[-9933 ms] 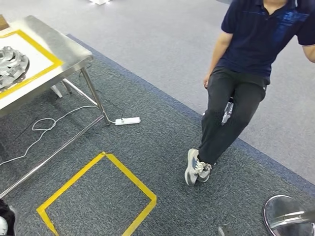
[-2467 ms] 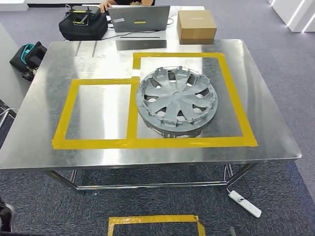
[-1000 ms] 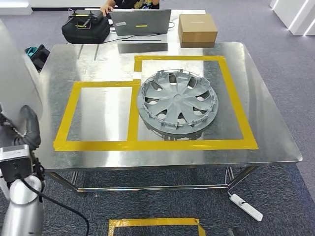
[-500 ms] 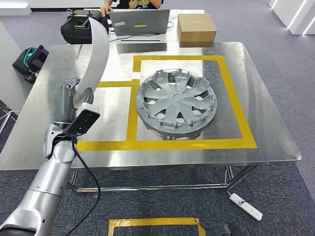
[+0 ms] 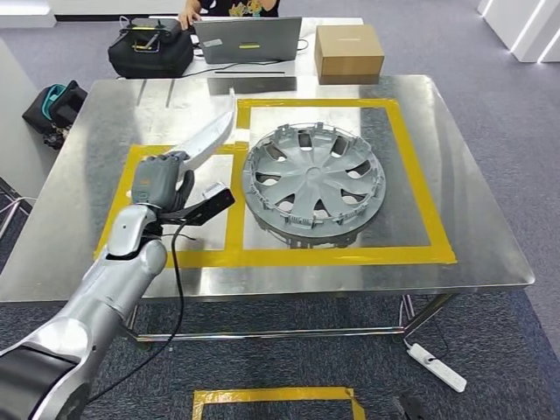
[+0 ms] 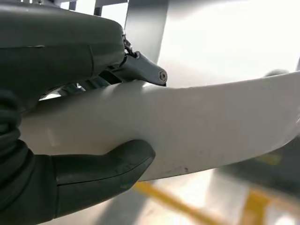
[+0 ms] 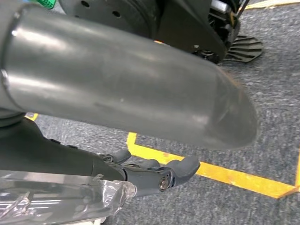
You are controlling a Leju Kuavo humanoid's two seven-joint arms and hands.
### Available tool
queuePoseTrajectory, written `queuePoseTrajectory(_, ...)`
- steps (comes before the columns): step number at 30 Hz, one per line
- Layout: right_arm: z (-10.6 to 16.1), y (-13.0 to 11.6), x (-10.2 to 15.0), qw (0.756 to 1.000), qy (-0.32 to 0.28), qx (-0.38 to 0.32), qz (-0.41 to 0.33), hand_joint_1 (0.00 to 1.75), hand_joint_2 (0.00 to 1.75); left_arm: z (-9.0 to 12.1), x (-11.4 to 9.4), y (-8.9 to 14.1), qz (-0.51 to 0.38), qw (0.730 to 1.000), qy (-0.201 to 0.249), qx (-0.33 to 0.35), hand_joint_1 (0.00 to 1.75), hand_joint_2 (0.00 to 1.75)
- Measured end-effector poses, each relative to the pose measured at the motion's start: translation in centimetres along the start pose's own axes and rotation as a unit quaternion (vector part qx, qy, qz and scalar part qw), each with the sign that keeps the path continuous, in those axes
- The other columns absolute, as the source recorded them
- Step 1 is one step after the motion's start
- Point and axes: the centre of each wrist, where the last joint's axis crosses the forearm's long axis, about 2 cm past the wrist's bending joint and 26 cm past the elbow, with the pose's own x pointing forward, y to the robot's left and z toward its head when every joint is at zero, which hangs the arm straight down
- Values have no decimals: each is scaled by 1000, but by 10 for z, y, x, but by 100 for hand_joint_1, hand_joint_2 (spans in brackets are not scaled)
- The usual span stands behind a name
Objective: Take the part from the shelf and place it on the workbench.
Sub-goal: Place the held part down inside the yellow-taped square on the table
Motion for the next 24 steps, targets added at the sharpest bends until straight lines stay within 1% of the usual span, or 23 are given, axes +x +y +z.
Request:
queuePoseTrajectory(2,0,0,0,1000,2,1,1,0,0,3,-2,-10,-38,997,31,-55,175,175)
queuePoseTrajectory(4,0,-1,0,1000,3,2,2,0,0,7,-4,-18,-70,993,38,-91,175,175)
queuePoseTrajectory(8,0,-1,0,1000,3,4,4,0,0,12,-5,-29,-106,983,49,-140,175,175)
queuePoseTrajectory(12,0,-2,0,1000,4,6,4,0,0,15,-5,-36,-136,967,88,-195,175,175)
queuePoseTrajectory(15,0,-3,0,1000,5,6,5,0,0,15,-5,-37,-156,959,105,-214,175,175)
queuePoseTrajectory(24,0,-3,0,1000,9,5,5,0,0,14,-5,-37,-177,952,116,-223,175,175)
